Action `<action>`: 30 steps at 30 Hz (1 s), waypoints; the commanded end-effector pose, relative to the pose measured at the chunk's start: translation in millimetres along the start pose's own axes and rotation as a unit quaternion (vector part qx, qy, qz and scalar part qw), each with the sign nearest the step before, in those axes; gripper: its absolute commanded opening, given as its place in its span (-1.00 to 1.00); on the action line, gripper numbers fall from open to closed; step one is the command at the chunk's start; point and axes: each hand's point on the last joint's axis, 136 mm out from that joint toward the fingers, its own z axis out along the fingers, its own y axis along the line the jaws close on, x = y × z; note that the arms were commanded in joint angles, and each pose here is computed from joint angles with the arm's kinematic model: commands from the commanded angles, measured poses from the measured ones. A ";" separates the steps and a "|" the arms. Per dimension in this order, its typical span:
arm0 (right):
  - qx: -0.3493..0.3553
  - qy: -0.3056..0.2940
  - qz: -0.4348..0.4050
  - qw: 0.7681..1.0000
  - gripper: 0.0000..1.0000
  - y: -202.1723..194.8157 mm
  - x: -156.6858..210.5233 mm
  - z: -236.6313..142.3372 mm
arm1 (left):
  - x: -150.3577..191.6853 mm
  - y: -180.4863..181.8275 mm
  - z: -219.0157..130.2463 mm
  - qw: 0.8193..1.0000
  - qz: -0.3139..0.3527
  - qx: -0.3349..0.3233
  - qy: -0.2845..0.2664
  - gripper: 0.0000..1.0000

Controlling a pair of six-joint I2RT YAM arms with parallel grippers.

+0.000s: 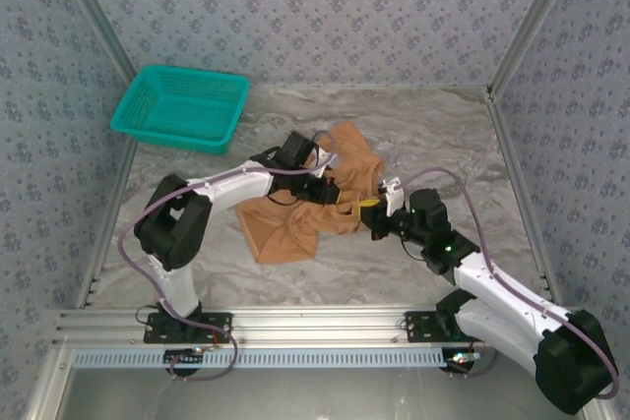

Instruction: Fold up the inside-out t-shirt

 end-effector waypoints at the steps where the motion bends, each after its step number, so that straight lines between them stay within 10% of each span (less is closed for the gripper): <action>1: 0.082 0.008 0.030 0.996 -1.00 -25.9 18.7 -11.0 | -50.4 -49.1 -69.3 0.987 0.052 0.075 -0.131 -1.00; 8: 0.178 0.055 0.016 0.982 -0.89 -33.2 57.0 -8.2 | -52.4 -128.3 -162.5 0.925 0.166 0.212 -0.269 -1.00; 21: -0.034 -0.009 -0.060 0.998 0.26 51.0 -22.5 -13.4 | -25.9 -128.8 -147.7 0.936 0.181 0.214 -0.214 -1.00; 30: -0.076 -0.036 -0.055 0.995 0.46 61.0 -53.4 1.3 | -25.4 -125.1 -142.0 0.942 0.180 0.196 -0.205 -1.00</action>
